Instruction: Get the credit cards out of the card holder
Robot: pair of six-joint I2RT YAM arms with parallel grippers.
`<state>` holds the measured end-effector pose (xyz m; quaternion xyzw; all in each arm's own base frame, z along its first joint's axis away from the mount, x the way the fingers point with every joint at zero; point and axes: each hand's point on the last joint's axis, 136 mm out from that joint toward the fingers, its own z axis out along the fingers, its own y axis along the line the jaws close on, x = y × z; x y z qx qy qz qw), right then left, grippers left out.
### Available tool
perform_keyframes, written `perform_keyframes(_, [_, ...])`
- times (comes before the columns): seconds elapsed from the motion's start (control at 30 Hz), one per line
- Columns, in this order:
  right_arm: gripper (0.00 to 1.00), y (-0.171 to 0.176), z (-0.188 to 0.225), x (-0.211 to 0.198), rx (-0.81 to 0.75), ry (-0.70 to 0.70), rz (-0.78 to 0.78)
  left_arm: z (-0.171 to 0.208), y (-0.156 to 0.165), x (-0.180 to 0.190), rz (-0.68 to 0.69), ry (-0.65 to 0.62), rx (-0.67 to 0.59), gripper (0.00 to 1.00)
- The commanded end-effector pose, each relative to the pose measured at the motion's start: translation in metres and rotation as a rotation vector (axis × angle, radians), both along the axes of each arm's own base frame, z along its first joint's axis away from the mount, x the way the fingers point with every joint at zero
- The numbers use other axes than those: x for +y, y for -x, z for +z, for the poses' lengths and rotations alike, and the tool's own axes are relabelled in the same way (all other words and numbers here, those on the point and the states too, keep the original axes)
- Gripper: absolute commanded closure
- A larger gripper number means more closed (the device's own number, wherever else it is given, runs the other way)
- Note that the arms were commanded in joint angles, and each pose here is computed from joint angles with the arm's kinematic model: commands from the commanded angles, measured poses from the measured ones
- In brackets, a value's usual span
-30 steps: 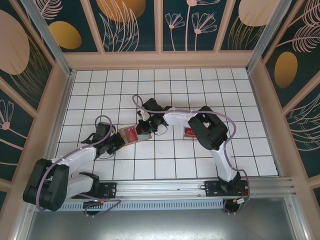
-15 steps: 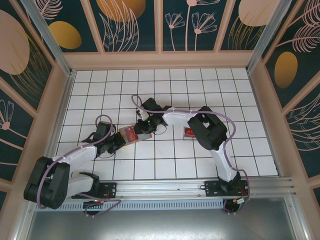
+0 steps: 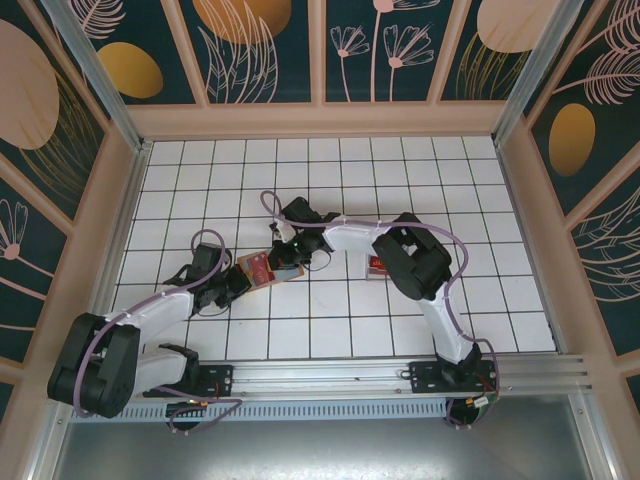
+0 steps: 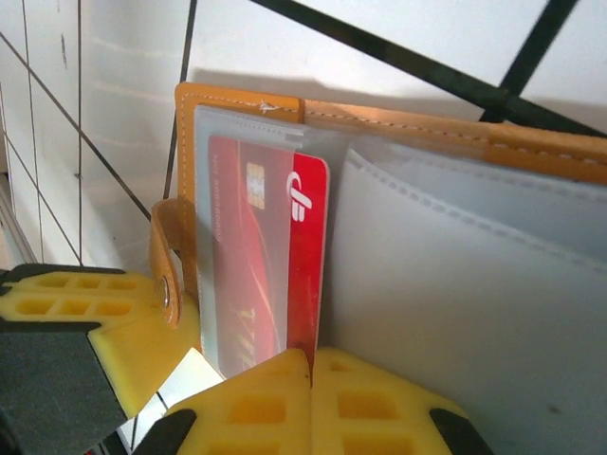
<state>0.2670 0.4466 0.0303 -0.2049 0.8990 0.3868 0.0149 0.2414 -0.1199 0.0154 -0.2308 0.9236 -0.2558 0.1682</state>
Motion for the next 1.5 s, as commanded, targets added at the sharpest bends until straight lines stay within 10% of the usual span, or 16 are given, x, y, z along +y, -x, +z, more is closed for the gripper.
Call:
perform_keyframes(0.0, [1.00, -0.006, 0.001, -0.012, -0.015, 0.016, -0.021, -0.008, 0.006, 0.005, -0.004, -0.031, 0.039, 1.00])
perform_keyframes(0.9, [1.00, -0.045, 0.063, -0.077, -0.159, 0.039, -0.111, 0.019, -0.006, 0.002, -0.002, -0.022, -0.019, 0.98])
perform_keyframes(1.47, [1.00, -0.025, 0.139, -0.183, -0.715, 0.336, 0.022, 0.116, -0.060, -0.013, -0.041, 0.015, -0.295, 0.02])
